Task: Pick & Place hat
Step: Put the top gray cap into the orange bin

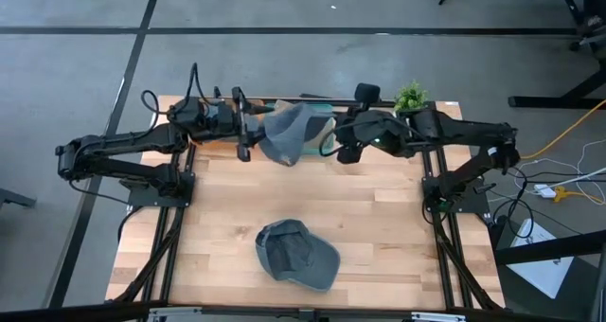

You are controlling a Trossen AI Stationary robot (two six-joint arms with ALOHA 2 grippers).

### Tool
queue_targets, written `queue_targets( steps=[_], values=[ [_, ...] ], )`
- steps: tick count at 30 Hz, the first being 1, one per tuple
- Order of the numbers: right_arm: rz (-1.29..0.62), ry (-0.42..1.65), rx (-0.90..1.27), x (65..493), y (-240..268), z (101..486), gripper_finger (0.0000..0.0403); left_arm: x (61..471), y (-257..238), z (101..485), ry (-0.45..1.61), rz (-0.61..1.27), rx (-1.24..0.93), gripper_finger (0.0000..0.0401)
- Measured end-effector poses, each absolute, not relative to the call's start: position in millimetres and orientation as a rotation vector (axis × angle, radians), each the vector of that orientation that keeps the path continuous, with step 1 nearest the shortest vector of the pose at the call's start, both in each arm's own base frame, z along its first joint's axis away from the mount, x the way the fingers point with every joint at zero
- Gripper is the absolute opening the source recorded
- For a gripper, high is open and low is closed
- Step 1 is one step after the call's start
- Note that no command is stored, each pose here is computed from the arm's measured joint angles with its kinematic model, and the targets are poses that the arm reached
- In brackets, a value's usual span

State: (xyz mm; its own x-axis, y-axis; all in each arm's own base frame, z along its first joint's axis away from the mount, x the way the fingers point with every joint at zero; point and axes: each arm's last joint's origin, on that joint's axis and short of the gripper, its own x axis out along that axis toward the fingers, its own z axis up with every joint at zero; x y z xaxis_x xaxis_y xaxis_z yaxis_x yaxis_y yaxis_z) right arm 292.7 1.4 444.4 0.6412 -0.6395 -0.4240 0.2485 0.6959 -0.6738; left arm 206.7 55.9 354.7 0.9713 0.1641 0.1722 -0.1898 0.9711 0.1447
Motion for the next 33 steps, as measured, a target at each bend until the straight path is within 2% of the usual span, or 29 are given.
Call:
queue_targets(
  steps=[5, 10, 18, 22, 25, 29, 33],
  values=[
    [-0.529, 0.669, -0.543, 296.7, 2.4, 443.7, 0.0016, 208.1, 55.3, 353.3, -0.145, 0.242, 0.168, 0.0235],
    [-0.535, 0.626, -0.515, 298.8, 2.8, 446.8, 0.0033, 208.4, 56.3, 350.7, -0.119, 0.296, 0.134, 0.0235],
    [-0.480, 0.603, -0.431, 299.4, 4.0, 446.3, 0.0015, 206.5, 60.7, 351.6, -0.127, 0.458, 0.099, 0.0226],
    [-0.485, 0.600, -0.420, 299.4, 3.6, 446.3, 0.0032, 206.5, 60.7, 351.7, -0.124, 0.459, 0.111, 0.0178],
    [-0.490, 0.595, -0.404, 299.4, 3.7, 446.3, 0.0044, 206.5, 60.7, 351.7, -0.124, 0.459, 0.113, 0.0121],
    [-0.493, 0.592, -0.392, 299.4, 3.7, 446.4, 0.0037, 206.5, 60.7, 351.7, -0.124, 0.459, 0.112, 0.0033],
    [-0.451, 0.588, -0.369, 299.9, 4.7, 446.0, 0.0024, 205.5, 62.7, 351.7, -0.123, 0.532, 0.097, 0.0022]
  ],
)
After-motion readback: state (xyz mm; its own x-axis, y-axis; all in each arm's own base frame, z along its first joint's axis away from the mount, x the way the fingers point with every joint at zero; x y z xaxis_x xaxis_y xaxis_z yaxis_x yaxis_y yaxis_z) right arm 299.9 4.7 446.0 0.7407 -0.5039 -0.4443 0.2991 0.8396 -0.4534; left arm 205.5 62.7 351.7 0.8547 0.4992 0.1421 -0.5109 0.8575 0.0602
